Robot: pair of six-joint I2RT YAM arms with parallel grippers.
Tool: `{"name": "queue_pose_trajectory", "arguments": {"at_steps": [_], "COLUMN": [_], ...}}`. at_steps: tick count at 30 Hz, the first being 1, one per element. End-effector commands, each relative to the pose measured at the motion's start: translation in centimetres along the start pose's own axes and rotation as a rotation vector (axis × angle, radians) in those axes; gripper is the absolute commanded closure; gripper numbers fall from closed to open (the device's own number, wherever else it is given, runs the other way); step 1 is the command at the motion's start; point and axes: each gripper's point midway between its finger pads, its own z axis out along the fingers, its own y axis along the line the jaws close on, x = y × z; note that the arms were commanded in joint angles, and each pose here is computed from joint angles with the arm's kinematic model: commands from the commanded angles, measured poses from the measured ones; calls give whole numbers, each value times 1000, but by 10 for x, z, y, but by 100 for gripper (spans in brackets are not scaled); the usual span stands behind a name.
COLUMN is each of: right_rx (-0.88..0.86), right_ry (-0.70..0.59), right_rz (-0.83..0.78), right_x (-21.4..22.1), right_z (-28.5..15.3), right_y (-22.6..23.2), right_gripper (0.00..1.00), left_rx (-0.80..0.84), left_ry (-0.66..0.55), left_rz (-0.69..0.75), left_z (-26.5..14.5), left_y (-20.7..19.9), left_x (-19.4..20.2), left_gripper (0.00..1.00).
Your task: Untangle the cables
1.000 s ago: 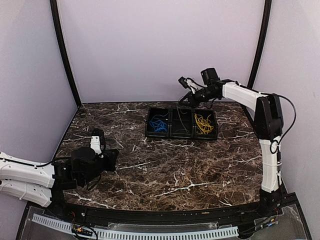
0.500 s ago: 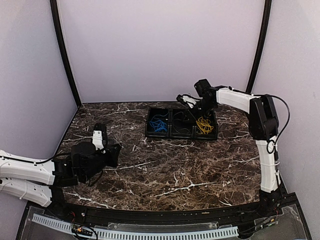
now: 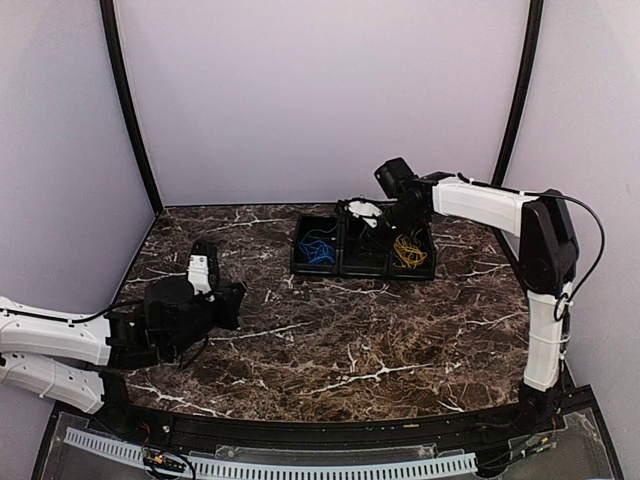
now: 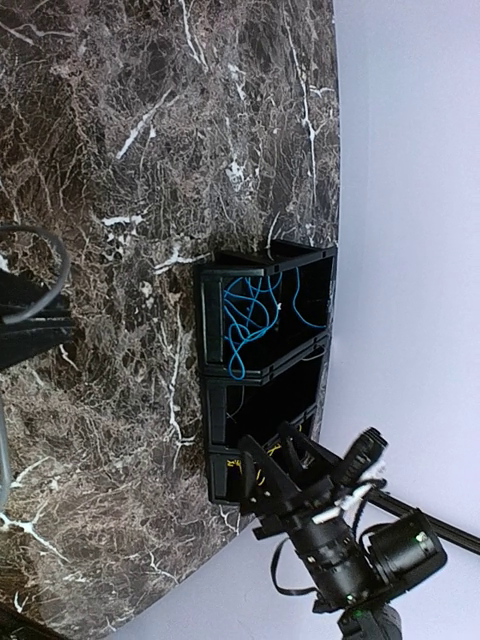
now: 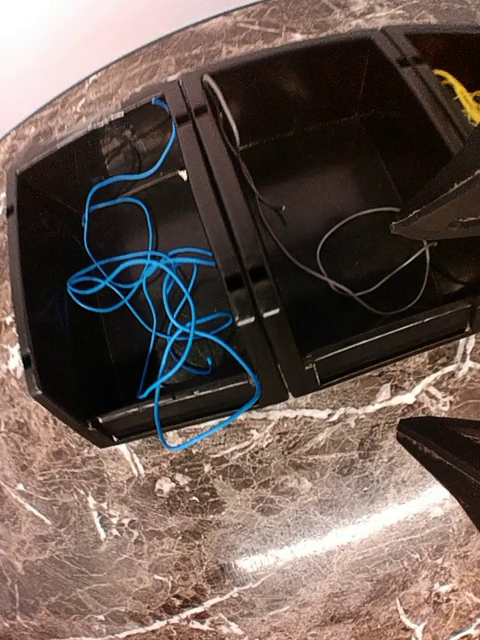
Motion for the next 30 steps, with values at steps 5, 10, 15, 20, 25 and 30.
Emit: {"name": "queue_pose_trajectory", "arguments": {"at_steps": [5, 10, 15, 20, 25, 30], "right_rx": [-24, -63, -173, -270, -346, -426], "right_ry": [75, 97, 97, 72, 70, 52], "right_rz": [-86, -108, -159, -257, -311, -310], "right_x": [26, 39, 43, 41, 39, 23], "right_z": [58, 78, 79, 67, 60, 39], "right_y": [-4, 4, 41, 97, 151, 191], "right_gripper": [33, 32, 46, 62, 66, 64], "left_rx": [36, 43, 76, 104, 104, 108], "left_ry": [-56, -65, -77, -96, -133, -178], "left_rz": [-17, -12, -3, 3, 34, 57], "left_z": [-12, -17, -19, -21, -25, -28], "left_y": [-11, -14, -26, -37, -42, -49], "left_x": [-33, -44, -59, -76, -95, -116], "left_gripper": [100, 100, 100, 100, 100, 100]}}
